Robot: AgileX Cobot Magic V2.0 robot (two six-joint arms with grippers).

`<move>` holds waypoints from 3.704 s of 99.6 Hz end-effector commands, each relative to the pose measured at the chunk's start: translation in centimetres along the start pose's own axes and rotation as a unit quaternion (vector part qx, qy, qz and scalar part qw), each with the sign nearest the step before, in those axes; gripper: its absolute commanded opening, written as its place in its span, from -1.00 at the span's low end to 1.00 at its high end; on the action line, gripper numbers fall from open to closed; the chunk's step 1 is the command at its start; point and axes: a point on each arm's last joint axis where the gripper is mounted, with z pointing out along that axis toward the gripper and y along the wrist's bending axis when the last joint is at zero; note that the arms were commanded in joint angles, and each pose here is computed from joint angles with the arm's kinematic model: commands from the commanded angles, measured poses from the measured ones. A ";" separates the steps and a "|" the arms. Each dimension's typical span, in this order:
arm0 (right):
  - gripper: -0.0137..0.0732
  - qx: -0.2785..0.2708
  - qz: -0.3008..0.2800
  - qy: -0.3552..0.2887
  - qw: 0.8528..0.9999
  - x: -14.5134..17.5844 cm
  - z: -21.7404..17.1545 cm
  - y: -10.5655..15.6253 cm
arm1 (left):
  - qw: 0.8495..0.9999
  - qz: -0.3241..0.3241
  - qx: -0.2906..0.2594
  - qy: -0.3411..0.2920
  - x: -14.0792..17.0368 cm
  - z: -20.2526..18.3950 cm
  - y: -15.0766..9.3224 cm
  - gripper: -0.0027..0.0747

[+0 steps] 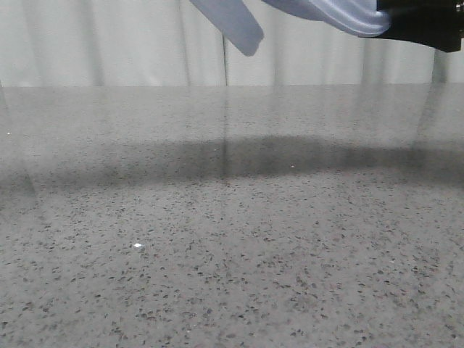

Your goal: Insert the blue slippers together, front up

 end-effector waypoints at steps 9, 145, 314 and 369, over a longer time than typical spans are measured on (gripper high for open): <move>-0.07 -0.113 -0.022 -0.047 0.992 -2.5 -0.2 3.5 | 0.998 -0.016 0.057 0.031 0.5 0.1 -1.8 -0.89; 0.62 -0.025 -0.011 -0.073 0.997 -4.4 0.0 2.5 | 0.999 -0.012 0.046 0.024 0.0 0.4 -1.1 -0.89; 0.62 0.005 -0.160 -0.201 0.966 -10.0 -8.1 8.2 | 1.000 0.012 -0.025 0.004 -2.5 2.3 4.5 -0.89; 0.62 -0.004 -0.155 -0.199 0.968 -9.9 -8.1 8.4 | 0.995 -0.033 -0.073 0.053 -0.1 1.7 11.6 -0.89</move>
